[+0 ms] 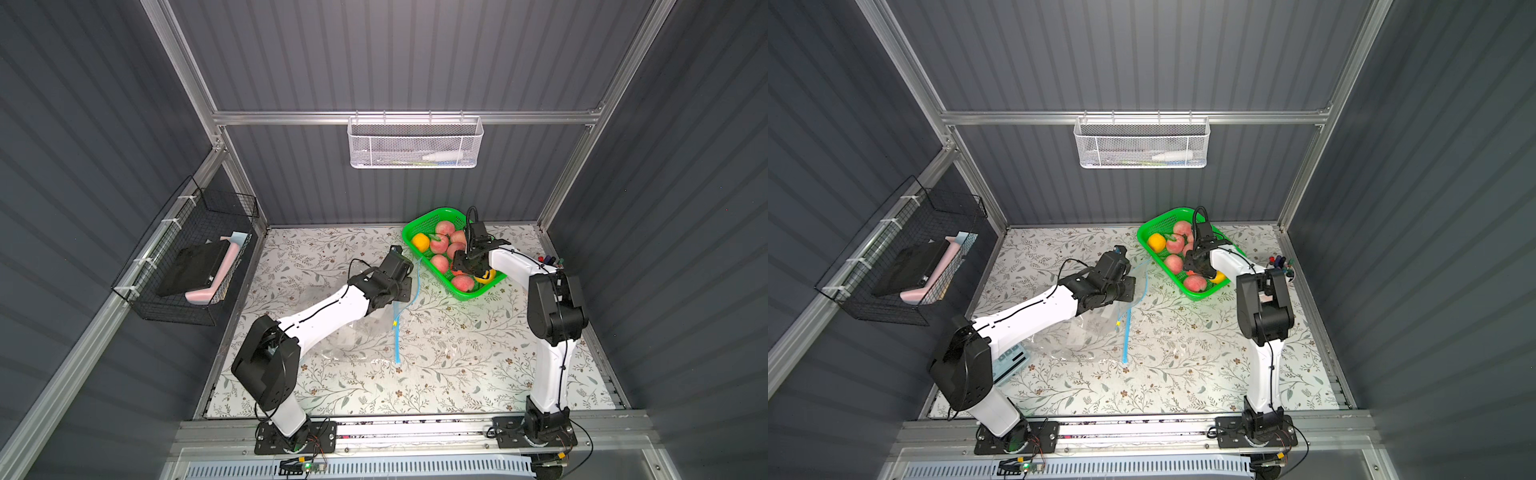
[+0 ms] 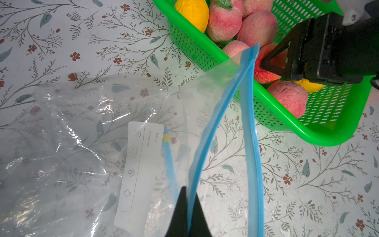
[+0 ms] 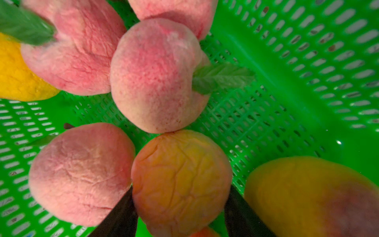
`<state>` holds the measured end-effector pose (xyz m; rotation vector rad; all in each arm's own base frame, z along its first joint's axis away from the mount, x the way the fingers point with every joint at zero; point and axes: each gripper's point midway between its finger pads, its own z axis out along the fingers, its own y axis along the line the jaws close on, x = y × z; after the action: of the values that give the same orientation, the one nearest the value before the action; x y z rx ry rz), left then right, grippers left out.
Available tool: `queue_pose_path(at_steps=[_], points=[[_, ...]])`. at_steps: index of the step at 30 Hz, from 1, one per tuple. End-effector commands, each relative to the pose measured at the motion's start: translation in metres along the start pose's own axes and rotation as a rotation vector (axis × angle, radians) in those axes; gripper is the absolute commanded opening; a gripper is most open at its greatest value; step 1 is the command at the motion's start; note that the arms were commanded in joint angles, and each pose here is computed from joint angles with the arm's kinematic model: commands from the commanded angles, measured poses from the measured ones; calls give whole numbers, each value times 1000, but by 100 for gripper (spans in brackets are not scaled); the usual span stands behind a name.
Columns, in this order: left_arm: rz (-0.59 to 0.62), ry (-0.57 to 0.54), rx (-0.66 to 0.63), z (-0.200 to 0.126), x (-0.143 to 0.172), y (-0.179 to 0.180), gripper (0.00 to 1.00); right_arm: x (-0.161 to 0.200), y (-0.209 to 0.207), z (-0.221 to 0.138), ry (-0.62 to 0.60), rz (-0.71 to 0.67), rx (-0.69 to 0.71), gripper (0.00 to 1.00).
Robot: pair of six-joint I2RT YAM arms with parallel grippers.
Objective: Place the peach in a zip-top bag and seal the zipper
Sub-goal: Pick up the peach from the basket.
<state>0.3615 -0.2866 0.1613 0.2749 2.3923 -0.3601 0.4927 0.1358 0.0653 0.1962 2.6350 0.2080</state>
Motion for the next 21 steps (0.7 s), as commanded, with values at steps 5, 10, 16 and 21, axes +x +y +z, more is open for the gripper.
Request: queue_pose_path(at_steps=[5,10,16,21], points=[[-21,-6,41,-3,-5,-4,0,-35,7,-59,-196,52,-108,59],[-38,-8,71,-4,-7,-6,0,-34,19,-114,-287,56,-268,59],[-55,-19,104,-5,-13,-5,0,-13,47,-177,-334,59,-527,59],[-76,-18,162,-5,-20,-8,0,13,80,-219,-318,30,-829,58]])
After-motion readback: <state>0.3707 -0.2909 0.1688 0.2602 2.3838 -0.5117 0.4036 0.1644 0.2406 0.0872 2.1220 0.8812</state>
